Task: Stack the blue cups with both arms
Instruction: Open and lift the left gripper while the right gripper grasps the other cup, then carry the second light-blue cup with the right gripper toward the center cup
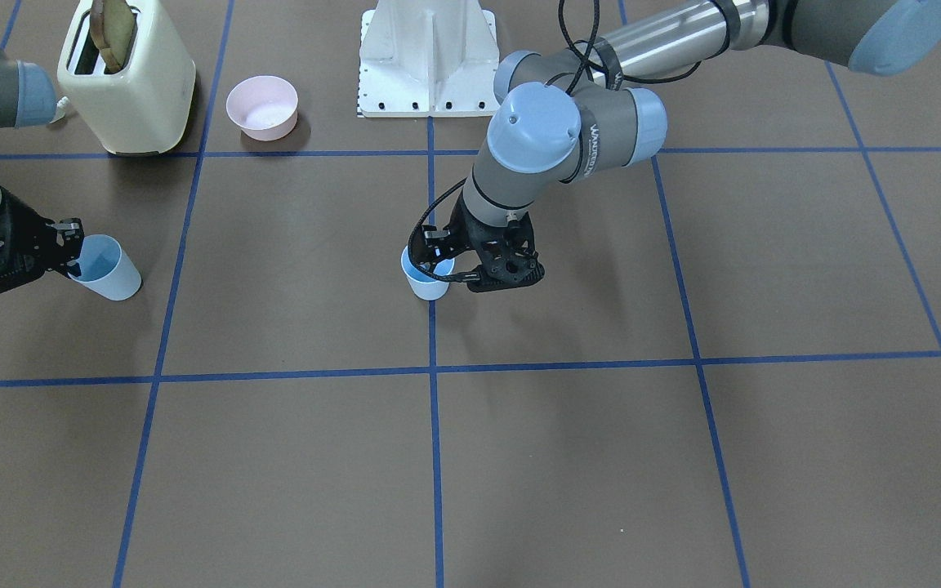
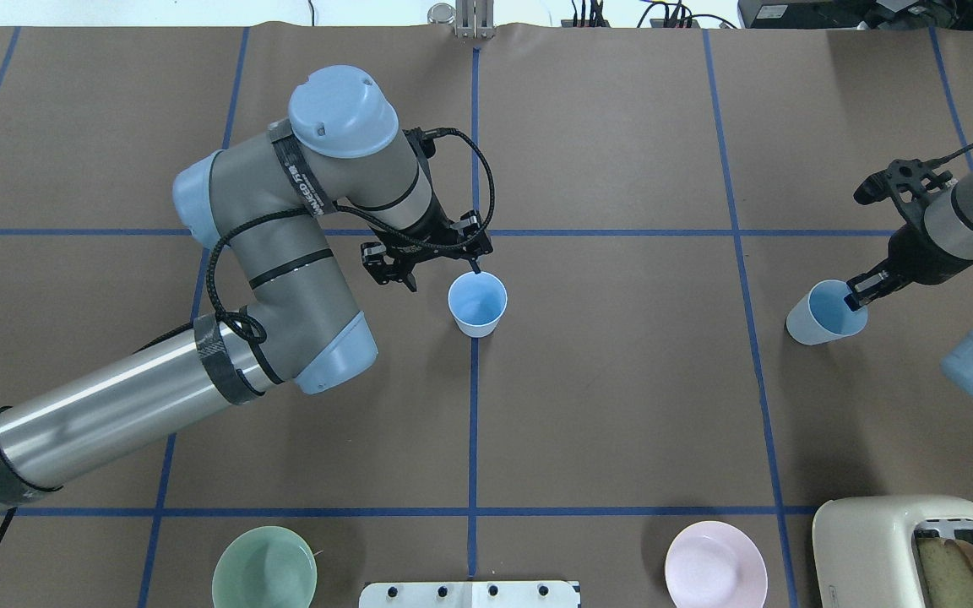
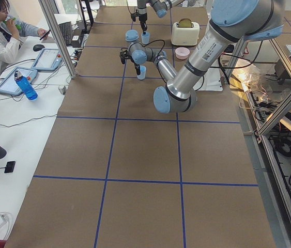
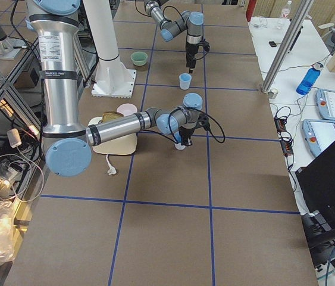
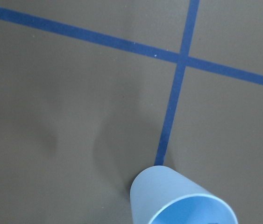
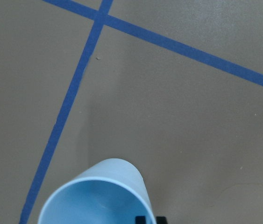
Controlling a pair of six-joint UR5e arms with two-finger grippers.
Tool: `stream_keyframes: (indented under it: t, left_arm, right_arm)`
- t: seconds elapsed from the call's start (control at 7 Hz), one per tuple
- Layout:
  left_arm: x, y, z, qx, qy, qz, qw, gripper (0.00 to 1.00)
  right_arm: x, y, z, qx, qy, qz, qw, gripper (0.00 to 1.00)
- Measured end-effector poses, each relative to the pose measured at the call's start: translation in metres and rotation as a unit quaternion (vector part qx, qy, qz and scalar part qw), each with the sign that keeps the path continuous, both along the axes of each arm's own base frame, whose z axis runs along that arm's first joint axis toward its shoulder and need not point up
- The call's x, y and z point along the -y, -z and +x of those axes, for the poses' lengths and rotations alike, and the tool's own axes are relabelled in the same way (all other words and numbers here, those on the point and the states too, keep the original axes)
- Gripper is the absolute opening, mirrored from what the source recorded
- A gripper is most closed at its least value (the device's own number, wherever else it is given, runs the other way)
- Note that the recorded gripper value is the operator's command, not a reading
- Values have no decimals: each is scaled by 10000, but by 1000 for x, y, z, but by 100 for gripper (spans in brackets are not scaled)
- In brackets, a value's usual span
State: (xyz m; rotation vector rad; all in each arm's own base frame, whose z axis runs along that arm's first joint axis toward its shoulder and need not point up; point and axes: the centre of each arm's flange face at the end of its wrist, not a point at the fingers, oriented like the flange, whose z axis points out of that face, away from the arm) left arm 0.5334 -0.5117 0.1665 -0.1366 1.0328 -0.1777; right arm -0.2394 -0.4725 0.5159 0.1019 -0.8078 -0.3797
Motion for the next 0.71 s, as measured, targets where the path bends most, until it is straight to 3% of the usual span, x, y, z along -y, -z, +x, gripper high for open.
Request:
stream_keyframes:
  t: [0.43,0.71]
  left_arm:
    - [34,1,-63,-271,10,-142,9995,90]
    - [53,-23,-102,-270,-55,-6,9996,90]
  right_arm:
    - [3,11,3,76,-32,46,10000,0]
    - [10,33,18,249,-144,73,9996,0]
